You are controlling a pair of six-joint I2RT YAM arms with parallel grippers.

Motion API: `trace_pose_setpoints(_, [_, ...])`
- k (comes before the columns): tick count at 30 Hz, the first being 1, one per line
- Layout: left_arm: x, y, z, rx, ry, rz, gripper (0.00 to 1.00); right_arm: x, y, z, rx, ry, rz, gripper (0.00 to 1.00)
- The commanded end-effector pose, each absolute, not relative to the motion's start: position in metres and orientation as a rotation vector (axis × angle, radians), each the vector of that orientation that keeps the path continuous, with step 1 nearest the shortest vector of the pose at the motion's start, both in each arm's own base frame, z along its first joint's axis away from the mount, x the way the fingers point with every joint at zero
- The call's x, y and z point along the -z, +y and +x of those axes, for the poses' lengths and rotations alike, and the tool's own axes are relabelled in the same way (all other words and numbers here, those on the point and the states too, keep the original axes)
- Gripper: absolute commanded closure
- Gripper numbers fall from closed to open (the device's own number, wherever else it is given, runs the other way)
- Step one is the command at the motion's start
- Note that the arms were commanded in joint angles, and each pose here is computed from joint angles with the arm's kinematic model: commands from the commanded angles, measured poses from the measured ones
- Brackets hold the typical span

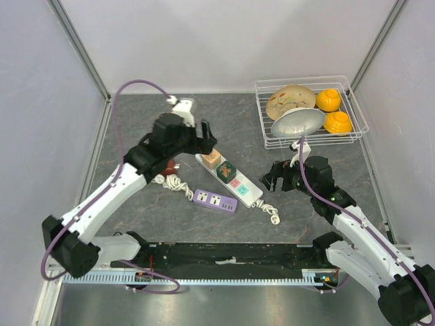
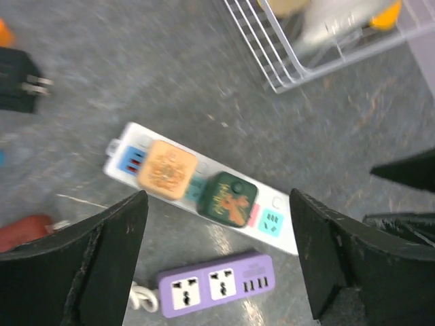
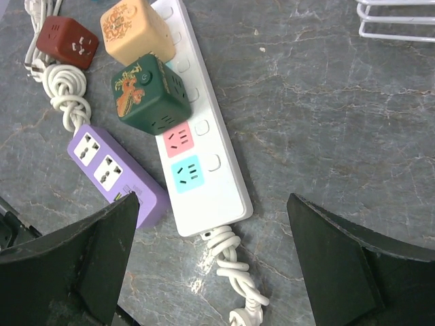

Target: Insert the plug

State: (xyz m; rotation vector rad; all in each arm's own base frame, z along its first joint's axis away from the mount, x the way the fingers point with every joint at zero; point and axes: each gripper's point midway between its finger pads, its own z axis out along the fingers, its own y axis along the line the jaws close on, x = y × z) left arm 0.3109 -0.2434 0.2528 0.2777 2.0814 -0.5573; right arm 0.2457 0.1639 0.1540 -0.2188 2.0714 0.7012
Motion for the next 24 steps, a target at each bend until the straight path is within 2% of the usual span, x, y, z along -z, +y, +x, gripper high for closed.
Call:
trace_pose_setpoints(1, [-0.238,-0.171,0.323,0.424,2.114,0.072,0.07,-0.164,0.173,0.246,-0.73,2.044,-0.287,0.02])
trace_pose_setpoints(6, [-0.2,-0.096,0.33,0.234,2.196,-0.079,0.03,-0.155,0.177,0.247,-0.739,2.056,-0.287,0.02])
trace_pose_setpoints(9, [-0.174,-0.078,0.337,0.182,2.269,-0.128,0.03,-0.15,0.179,0.248,-0.739,2.066,-0.285,0.02])
trace_pose_setpoints(16, [-0.123,-0.06,0.351,0.039,2.454,-0.114,0.03,-0.138,0.175,0.251,-0.711,2.098,-0.256,0.02])
trace_pose_setpoints(24, [-0.087,-0.067,0.36,0.084,2.594,-0.081,0.1,-0.128,0.176,0.255,-0.711,2.117,-0.231,0.02])
